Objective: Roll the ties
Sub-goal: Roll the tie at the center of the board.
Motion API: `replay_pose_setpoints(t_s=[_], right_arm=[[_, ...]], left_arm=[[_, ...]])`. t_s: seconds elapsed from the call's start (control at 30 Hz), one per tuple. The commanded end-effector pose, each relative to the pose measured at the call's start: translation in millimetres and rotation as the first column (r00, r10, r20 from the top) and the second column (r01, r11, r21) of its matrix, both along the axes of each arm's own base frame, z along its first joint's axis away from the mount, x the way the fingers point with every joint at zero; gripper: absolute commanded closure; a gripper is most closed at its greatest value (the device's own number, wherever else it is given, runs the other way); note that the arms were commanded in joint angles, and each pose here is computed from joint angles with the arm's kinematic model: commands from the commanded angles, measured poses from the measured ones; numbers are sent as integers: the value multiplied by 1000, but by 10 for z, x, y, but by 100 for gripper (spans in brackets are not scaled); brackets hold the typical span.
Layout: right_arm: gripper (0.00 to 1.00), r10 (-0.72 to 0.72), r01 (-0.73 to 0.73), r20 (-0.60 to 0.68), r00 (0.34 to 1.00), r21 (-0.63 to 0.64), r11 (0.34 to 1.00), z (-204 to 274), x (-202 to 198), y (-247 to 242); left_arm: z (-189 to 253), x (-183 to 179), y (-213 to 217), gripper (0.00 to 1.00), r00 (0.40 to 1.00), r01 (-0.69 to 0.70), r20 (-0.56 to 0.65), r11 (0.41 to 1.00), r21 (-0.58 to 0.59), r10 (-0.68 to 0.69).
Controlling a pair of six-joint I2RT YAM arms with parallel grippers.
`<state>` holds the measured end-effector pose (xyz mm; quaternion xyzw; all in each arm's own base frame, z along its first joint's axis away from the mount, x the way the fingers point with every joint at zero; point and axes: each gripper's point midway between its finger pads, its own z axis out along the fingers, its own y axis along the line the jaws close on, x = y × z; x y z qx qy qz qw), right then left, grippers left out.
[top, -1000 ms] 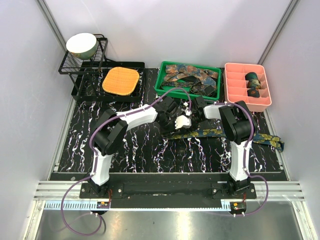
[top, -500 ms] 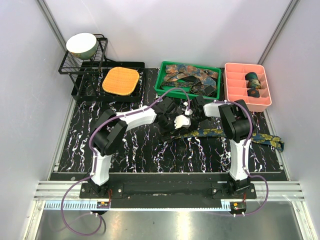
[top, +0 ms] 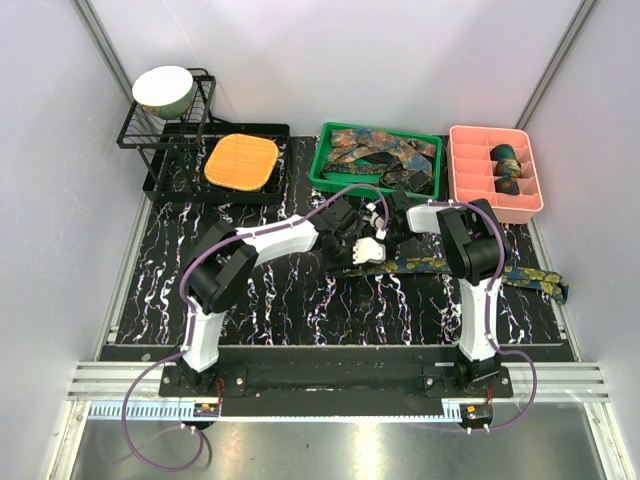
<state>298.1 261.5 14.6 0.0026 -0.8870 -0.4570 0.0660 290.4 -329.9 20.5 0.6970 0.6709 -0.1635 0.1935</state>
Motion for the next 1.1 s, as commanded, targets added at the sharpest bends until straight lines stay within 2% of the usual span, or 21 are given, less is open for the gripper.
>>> replay_pose_setpoints(t_s=[0.0, 0.03, 0.13, 0.2, 0.23, 0.33, 0.5, 0.67, 1.07], right_arm=[[100, 10, -11, 76, 997, 10, 1000, 120, 134, 24], [100, 9, -10, 81, 997, 12, 1000, 142, 140, 21], [100, 7, -9, 84, 996, 26, 1000, 222, 148, 37], [90, 7, -10, 67, 998, 50, 999, 295, 131, 46], [82, 0, -5, 77, 997, 65, 998, 372, 156, 22], [70, -12, 4, 111, 994, 75, 997, 502, 195, -89], [69, 8, -12, 143, 990, 29, 1000, 478, 197, -222], [70, 15, -18, 107, 994, 28, 999, 376, 128, -221], [70, 24, -13, 71, 997, -152, 988, -180, 69, -436]], left_arm=[[-27, 47, -107, 65, 998, 47, 48, 999, 9, -47], [-46, 34, -97, 70, 997, 54, 47, 998, 16, -55], [-66, -7, -39, 73, 997, 61, 41, 998, 32, -62], [-85, -51, 25, 73, 997, 64, 35, 997, 48, -66], [-97, -70, 53, 74, 997, 65, 32, 996, 55, -67], [-144, -185, 181, 76, 996, 84, 16, 993, 79, -85], [-126, -296, 216, 78, 994, 107, -10, 992, 60, -106], [-73, -270, 217, 78, 995, 98, -8, 993, 62, -98], [-2, -74, 223, 80, 999, -49, 0, 995, 82, 49]])
